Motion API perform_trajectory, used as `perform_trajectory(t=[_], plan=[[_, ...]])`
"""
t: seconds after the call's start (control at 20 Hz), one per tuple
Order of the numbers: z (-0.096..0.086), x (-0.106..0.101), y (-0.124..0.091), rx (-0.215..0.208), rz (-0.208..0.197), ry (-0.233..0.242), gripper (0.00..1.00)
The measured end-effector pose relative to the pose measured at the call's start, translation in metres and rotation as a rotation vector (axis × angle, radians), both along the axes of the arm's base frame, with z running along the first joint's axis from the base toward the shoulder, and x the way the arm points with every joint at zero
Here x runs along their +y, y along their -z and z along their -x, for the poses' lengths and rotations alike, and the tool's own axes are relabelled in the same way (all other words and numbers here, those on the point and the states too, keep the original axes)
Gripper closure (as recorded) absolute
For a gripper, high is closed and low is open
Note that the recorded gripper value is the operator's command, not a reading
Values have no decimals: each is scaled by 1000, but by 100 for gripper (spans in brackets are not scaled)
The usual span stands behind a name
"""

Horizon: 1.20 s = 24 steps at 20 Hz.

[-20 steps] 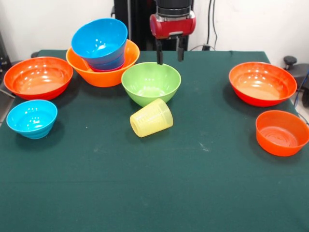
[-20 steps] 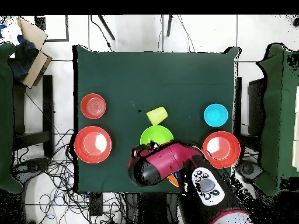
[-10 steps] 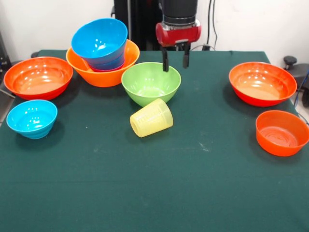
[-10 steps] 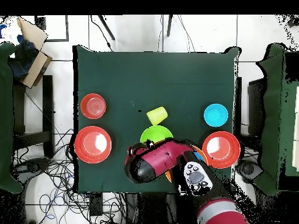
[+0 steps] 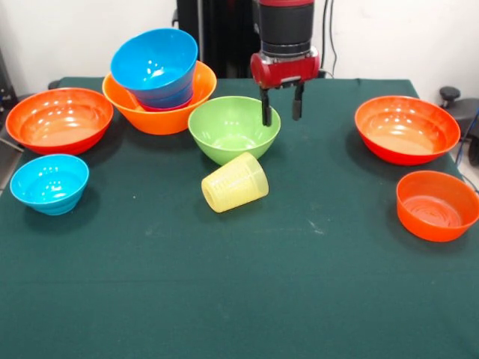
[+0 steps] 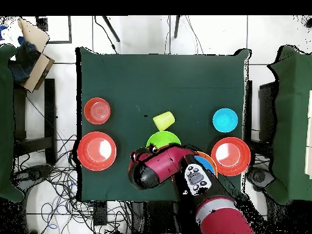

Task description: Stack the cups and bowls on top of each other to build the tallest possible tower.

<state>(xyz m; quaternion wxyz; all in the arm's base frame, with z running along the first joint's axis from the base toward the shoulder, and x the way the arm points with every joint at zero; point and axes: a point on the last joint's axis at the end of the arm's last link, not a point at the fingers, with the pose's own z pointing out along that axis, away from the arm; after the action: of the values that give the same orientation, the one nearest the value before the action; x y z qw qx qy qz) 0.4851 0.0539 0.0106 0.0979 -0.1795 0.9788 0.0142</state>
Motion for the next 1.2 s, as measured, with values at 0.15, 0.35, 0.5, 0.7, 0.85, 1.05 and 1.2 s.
perform_trajectory(t=[0.15,0.35,0.5,0.7,0.85,1.05,1.2], plan=[[0,-1,5,-8,-3,3,0],[2,-5,10,-4,-1,12,0],[4,-8,12,2,4,17,0],[7,-15,17,12,14,27,0],[7,-18,19,13,21,30,0],[7,-17,24,2,21,25,0],[8,-16,28,-3,19,22,0]])
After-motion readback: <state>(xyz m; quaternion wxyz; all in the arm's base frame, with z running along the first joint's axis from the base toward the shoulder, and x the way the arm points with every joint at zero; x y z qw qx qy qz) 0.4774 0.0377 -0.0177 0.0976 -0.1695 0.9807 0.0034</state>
